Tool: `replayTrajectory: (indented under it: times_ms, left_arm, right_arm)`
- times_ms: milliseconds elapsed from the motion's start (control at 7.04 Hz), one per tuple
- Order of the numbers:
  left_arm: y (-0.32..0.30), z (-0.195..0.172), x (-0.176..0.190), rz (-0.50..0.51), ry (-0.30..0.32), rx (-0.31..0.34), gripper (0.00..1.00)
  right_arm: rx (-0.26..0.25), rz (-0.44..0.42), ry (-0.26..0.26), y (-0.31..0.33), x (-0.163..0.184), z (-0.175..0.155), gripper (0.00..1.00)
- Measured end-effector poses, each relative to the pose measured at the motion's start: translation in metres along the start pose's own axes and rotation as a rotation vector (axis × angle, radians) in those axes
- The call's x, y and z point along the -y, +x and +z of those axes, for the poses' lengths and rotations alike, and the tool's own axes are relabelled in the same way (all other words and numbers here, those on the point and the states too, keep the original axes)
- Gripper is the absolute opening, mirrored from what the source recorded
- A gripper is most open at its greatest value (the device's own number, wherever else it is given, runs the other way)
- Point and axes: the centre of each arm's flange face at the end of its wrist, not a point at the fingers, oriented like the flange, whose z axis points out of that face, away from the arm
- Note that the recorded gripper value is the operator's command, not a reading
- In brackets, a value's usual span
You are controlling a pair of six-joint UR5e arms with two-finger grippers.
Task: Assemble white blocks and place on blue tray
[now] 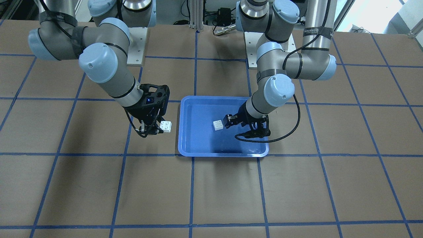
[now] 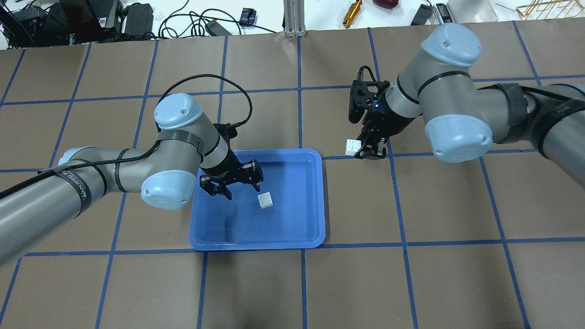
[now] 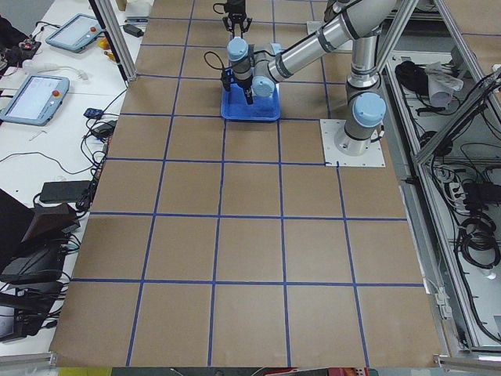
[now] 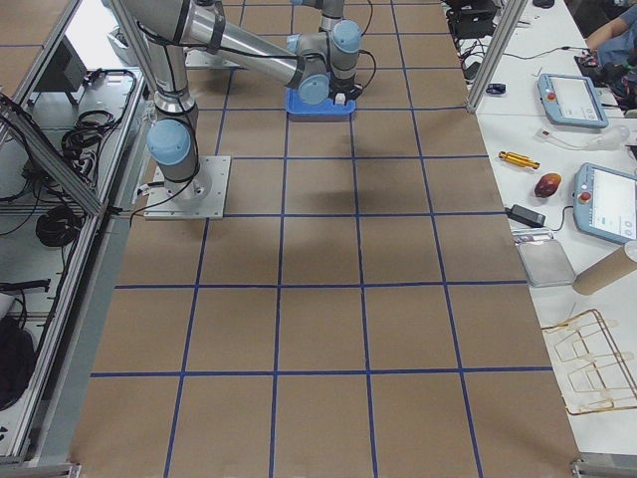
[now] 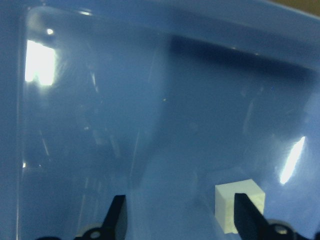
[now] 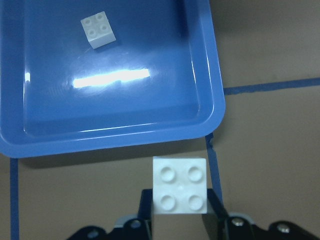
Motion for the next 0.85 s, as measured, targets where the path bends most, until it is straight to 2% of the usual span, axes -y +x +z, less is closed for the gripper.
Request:
replayTrajectory:
  times_ms: [142,426,710,852]
  left_arm:
    - [-0.004,0.001,-0.001,-0.004,-0.005,-0.007,0.18]
    - [-0.007,0.002,-0.001,-0.008,-0.011,-0.014,0.04]
    - [-0.003,0.007,-0.002,-0.017,-0.028,-0.056,0.00]
    - [-0.001,0.009,-0.002,-0.027,-0.037,-0.077,0.00]
  right_arm:
    - [-0.020,-0.029,0.007,-0.010,0.008,0.011,0.00]
    - [-0.025,-0.061,0.028,-0.027,0.015,0.032,0.00]
    - [0.000,-0.080,0.055,-0.034,0.025,0.055,0.00]
    - [-0.005,-0.085,0.062,-0.038,0.036,0.068,0.00]
